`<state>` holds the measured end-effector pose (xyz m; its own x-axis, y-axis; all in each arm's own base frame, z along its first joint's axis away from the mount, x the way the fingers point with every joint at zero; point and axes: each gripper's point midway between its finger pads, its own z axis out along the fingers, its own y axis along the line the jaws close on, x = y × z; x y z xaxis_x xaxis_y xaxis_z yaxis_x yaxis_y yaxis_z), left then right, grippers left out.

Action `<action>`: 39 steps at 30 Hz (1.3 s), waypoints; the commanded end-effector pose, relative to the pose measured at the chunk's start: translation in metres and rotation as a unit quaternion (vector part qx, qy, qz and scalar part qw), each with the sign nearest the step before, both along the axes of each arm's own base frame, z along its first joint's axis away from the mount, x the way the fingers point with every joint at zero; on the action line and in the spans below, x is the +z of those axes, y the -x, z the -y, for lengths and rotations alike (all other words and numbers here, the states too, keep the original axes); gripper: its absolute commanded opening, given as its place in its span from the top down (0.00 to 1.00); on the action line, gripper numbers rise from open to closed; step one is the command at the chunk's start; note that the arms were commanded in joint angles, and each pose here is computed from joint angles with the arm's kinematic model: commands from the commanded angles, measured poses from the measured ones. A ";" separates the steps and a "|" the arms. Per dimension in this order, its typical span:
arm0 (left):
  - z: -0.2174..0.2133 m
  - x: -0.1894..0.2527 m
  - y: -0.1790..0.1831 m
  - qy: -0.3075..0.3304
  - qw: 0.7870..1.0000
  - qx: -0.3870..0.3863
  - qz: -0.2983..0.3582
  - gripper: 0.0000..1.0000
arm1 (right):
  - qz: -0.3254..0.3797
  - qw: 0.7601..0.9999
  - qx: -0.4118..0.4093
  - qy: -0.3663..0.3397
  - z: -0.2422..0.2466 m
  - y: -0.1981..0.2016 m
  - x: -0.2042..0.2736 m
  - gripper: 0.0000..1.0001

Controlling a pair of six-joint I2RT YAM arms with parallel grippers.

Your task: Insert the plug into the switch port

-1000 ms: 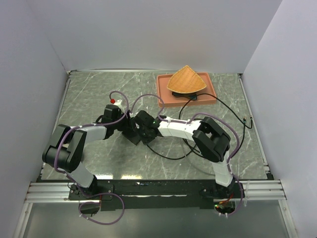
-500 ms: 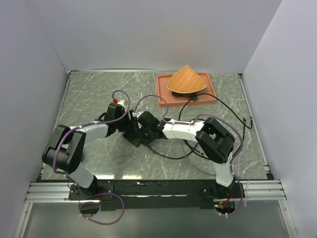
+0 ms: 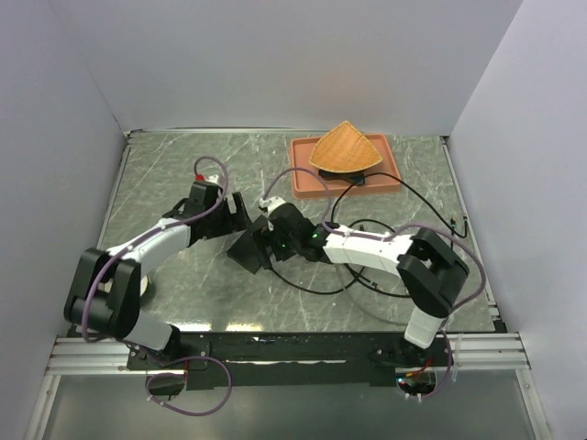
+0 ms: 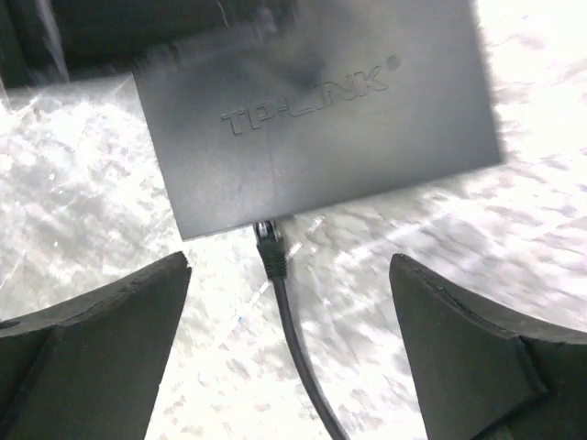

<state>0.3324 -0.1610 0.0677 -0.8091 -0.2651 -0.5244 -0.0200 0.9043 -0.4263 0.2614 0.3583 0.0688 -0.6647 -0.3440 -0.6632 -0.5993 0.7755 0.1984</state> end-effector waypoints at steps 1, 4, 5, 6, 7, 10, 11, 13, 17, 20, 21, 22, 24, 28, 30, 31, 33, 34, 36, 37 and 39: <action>-0.009 0.078 -0.027 0.010 0.994 0.040 0.103 0.01 | 0.067 0.997 -0.024 -0.022 0.012 -0.015 0.048 0.01; -0.006 0.116 -0.034 0.035 0.987 0.045 0.153 0.04 | 0.087 0.995 -0.036 -0.019 0.023 -0.020 0.066 0.01; -0.004 0.125 -0.035 0.047 0.985 0.046 0.162 0.04 | 0.095 0.994 -0.045 -0.017 0.029 -0.023 0.072 0.01; -0.002 0.133 -0.037 0.055 0.982 0.048 0.172 0.04 | 0.100 0.993 -0.054 -0.016 0.033 -0.026 0.077 0.01; 0.000 0.148 -0.041 0.065 0.979 0.048 0.186 0.04 | 0.097 0.993 -0.064 -0.005 0.041 -0.027 0.076 0.01; 0.014 0.173 -0.050 0.104 0.974 0.037 0.200 0.04 | 0.102 0.989 -0.110 0.021 0.071 -0.039 0.077 0.01; 0.018 0.178 -0.053 0.116 0.972 0.037 0.201 0.04 | 0.101 0.986 -0.128 0.033 0.084 -0.044 0.074 0.01; 0.029 0.181 -0.057 0.133 0.972 0.020 0.193 0.04 | 0.102 0.981 -0.155 0.063 0.104 -0.049 0.068 0.01; 0.038 0.164 -0.053 0.155 0.971 0.010 0.184 0.04 | 0.082 0.972 -0.193 0.106 0.133 -0.052 0.044 0.08; 0.039 0.147 -0.049 0.157 0.971 0.005 0.179 0.04 | 0.052 0.966 -0.220 0.123 0.150 -0.056 0.022 0.33; 0.038 0.140 -0.047 0.153 0.973 0.006 0.172 0.04 | 0.044 0.966 -0.224 0.123 0.154 -0.058 0.017 0.32; 0.039 0.136 -0.048 0.152 0.974 0.005 0.167 0.04 | 0.029 0.968 -0.218 0.123 0.152 -0.056 0.008 0.32; 0.040 0.132 -0.049 0.148 0.976 0.002 0.163 0.04 | 0.023 0.968 -0.217 0.126 0.151 -0.057 0.001 0.39; 0.040 0.132 -0.048 0.150 0.975 -0.001 0.166 0.04 | 0.000 0.964 -0.220 0.152 0.152 -0.055 -0.017 0.42; 0.040 0.132 -0.048 0.147 0.975 -0.003 0.166 0.04 | -0.004 0.960 -0.228 0.160 0.154 -0.056 -0.021 0.42; 0.040 0.132 -0.048 0.144 0.976 -0.004 0.166 0.04 | -0.009 0.958 -0.231 0.172 0.157 -0.055 -0.026 0.42; 0.038 0.129 -0.048 0.138 0.977 -0.002 0.163 0.04 | -0.013 0.955 -0.238 0.178 0.161 -0.056 -0.030 0.42; 0.037 0.128 -0.048 0.136 0.977 -0.002 0.162 0.04 | -0.022 0.953 -0.239 0.188 0.164 -0.054 -0.036 0.43; 0.036 0.128 -0.048 0.133 0.978 0.000 0.163 0.04 | -0.034 0.952 -0.239 0.186 0.164 -0.054 -0.041 0.51; 0.036 0.128 -0.048 0.133 0.978 0.001 0.163 0.04 | -0.037 0.953 -0.238 0.185 0.164 -0.053 -0.042 0.53; 0.036 0.128 -0.048 0.133 0.977 0.001 0.165 0.04 | -0.048 0.956 -0.231 0.173 0.162 -0.051 -0.048 0.59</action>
<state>0.3774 -0.1948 0.1823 -0.6375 -0.4260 -0.6420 0.1215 0.7672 -0.6298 0.3060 0.1940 0.0188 -0.8427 -0.2316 -0.4860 -0.1961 0.9728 -0.1237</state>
